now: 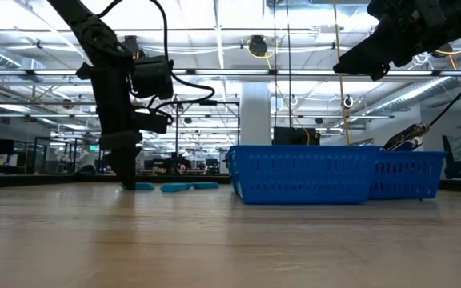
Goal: Pick & Place School Supplies
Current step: Put the left blue eraser into the bottom horizontal blue bin
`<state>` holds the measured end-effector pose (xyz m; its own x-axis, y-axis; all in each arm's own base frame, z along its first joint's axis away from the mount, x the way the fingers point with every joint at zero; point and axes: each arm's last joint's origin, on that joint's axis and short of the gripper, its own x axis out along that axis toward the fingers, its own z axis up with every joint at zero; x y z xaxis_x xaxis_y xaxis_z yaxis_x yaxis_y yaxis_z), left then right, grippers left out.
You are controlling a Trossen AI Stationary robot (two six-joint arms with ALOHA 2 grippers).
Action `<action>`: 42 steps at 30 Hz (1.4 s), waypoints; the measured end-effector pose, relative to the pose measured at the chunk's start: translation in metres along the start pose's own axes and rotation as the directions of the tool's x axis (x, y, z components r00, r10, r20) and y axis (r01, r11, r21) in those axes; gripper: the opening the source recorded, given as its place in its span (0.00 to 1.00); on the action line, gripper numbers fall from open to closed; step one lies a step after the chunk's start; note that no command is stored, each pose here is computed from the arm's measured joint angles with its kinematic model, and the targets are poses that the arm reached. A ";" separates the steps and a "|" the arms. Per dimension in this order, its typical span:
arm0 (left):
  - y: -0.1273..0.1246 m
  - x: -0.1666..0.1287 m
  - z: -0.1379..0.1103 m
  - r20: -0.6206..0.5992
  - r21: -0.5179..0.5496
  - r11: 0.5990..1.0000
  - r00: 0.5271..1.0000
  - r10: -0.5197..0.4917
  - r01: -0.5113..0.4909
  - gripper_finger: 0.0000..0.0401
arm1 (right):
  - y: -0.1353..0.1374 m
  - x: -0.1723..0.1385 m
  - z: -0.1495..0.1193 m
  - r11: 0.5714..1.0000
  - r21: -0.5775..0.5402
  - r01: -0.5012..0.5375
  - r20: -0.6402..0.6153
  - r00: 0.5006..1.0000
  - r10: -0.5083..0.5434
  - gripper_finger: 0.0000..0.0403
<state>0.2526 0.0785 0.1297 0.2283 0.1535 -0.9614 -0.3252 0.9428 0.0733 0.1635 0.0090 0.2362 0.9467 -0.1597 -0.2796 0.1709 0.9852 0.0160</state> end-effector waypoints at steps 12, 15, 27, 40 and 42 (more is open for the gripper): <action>-0.001 0.001 -0.002 -0.018 0.069 0.997 0.999 -0.046 0.047 0.60 | 0.000 0.000 0.000 1.000 0.000 0.000 0.000 1.000 0.000 0.33; -0.001 0.001 -0.002 -0.019 0.068 0.996 0.998 -0.065 0.066 0.50 | 0.000 0.000 0.000 1.000 0.000 0.000 0.000 1.000 0.000 0.33; -0.003 -0.003 0.004 -0.008 -0.046 0.997 0.998 -0.063 0.063 0.20 | 0.000 0.000 0.000 1.000 0.000 0.000 0.000 1.000 0.000 0.33; -0.061 -0.081 0.047 0.292 0.025 0.976 0.932 -0.214 0.216 0.22 | 0.000 0.000 0.000 1.000 0.001 0.000 0.003 1.000 0.000 0.33; -0.072 -0.095 0.058 0.342 0.040 0.974 0.913 -0.221 0.221 0.22 | 0.000 0.000 0.000 1.000 0.001 0.000 0.004 1.000 0.000 0.33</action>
<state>0.3073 0.0126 0.2310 0.5940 0.0328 -0.8038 -0.2295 0.9646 -0.1302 0.1636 0.0090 0.2366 0.9478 -0.1600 -0.2757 0.1712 0.9851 0.0171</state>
